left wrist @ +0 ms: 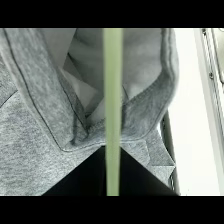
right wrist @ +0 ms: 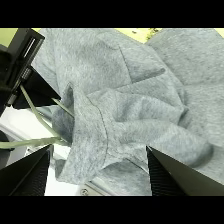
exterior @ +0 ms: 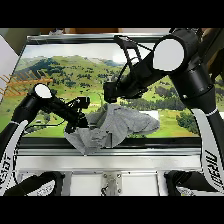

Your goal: Fold the clothes and pants, and hang the long-sleeved shirts on hangers.

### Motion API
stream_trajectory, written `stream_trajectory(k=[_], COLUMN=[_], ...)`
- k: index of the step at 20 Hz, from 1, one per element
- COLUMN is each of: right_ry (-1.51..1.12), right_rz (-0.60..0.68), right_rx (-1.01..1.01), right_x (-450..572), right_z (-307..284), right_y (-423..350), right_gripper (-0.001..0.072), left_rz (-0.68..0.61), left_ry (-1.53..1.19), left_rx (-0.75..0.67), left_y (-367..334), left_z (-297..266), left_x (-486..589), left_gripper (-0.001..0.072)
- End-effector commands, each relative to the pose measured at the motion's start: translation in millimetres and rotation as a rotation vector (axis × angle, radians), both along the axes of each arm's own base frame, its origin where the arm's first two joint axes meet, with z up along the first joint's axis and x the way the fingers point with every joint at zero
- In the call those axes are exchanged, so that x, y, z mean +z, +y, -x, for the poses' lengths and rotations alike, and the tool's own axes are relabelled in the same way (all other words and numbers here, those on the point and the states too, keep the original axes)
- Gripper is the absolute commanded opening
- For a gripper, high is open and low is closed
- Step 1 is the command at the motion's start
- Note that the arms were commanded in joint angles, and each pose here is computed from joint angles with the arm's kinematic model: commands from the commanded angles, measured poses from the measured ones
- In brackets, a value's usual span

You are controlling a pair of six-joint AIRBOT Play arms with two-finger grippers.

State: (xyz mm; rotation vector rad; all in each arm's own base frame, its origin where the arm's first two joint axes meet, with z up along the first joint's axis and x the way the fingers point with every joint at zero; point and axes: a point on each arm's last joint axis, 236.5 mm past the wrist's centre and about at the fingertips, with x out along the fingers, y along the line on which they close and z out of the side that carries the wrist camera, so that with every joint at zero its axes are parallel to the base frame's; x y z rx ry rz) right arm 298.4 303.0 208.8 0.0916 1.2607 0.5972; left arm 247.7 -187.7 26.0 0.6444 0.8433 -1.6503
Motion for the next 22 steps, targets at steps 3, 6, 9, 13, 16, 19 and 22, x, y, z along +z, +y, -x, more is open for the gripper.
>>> stream_trajectory(k=[3,6,9,13,16,19,22], right_ry=[-0.041,-0.074,-0.125,-0.134,-0.182,-0.309,-0.353], right_rz=[0.036,0.075,0.078,0.054,-0.042,-0.152,-0.333], right_rx=[0.086,0.164,0.140,0.102,0.093,0.060,0.061], right_x=[3,8,22,23,16,7,-5], right_z=[3,8,4,14,27,25,30], right_y=[-12,-32,-67,-122,-142,-152,-150], right_gripper=[0.0645,0.0646,0.0645,0.0645,0.0646,0.0645,0.0645], left_rz=[-0.003,-0.003,-0.003,-0.003,-0.003,-0.005,-0.010], left_ry=[0.003,0.003,0.003,0.004,0.003,0.008,0.025], left_rx=[0.003,0.003,0.003,0.003,0.003,0.008,0.020], left_y=[0,1,1,1,0,0,1], left_z=[0,0,0,0,0,0,2], left_x=[0,0,0,0,0,0,0], left_gripper=[0.0011,0.0011,0.0011,0.0011,0.0011,0.0011,0.0011])
